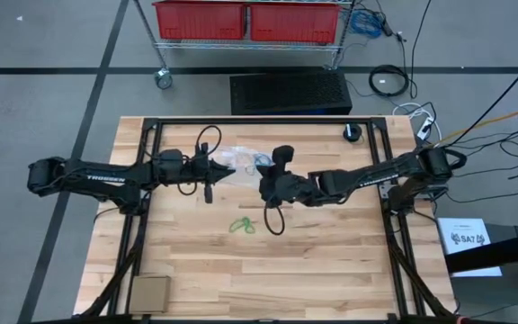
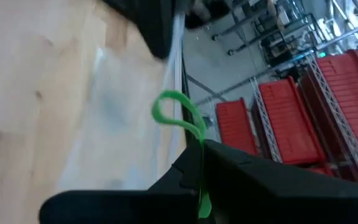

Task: Sort rubber bands
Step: Put the green rubber band into the right zip lock bag

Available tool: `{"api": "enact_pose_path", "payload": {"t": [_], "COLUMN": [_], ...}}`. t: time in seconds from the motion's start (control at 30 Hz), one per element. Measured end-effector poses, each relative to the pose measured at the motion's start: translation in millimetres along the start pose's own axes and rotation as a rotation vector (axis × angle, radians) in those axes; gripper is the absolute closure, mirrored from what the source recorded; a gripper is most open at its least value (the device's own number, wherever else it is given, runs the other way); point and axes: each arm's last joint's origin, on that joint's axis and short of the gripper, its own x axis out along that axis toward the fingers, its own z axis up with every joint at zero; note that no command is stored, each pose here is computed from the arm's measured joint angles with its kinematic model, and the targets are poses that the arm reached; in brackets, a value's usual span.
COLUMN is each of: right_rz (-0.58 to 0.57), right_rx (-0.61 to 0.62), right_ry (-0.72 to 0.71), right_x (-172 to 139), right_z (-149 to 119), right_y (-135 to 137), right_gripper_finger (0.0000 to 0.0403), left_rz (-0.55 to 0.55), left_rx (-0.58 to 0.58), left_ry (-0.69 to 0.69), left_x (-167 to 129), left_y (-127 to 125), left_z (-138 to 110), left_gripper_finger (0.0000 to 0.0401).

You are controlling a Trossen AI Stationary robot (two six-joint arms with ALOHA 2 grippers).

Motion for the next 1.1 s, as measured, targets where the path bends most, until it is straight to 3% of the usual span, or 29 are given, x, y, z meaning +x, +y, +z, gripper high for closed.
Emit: {"api": "enact_pose_path", "payload": {"t": [0.27, 0.67, 0.97, 1.1], "right_rz": [0.014, 0.144, 0.218, 0.239], "right_rx": [-0.088, -0.057, 0.173, 0.266], "right_ry": [0.035, -0.043, -0.038, 0.008], "right_x": [15, 18, 35, 41], "right_z": [-5, -3, -14, -20], "right_y": [11, 18, 2, -4], "right_gripper_finger": [0.0403, 0.0403, 0.0400, 0.0375], "left_rz": [-0.005, -0.005, -0.027, -0.039], "left_rx": [-0.020, -0.022, -0.022, -0.020], "left_ry": [-0.004, -0.004, -0.002, -0.001], "left_x": [0, 0, 0, 0], "left_y": [0, 0, -2, -5], "left_z": [0, 0, 0, 0], "left_gripper_finger": [0.0401, 0.0401, 0.0401, 0.0401]}}
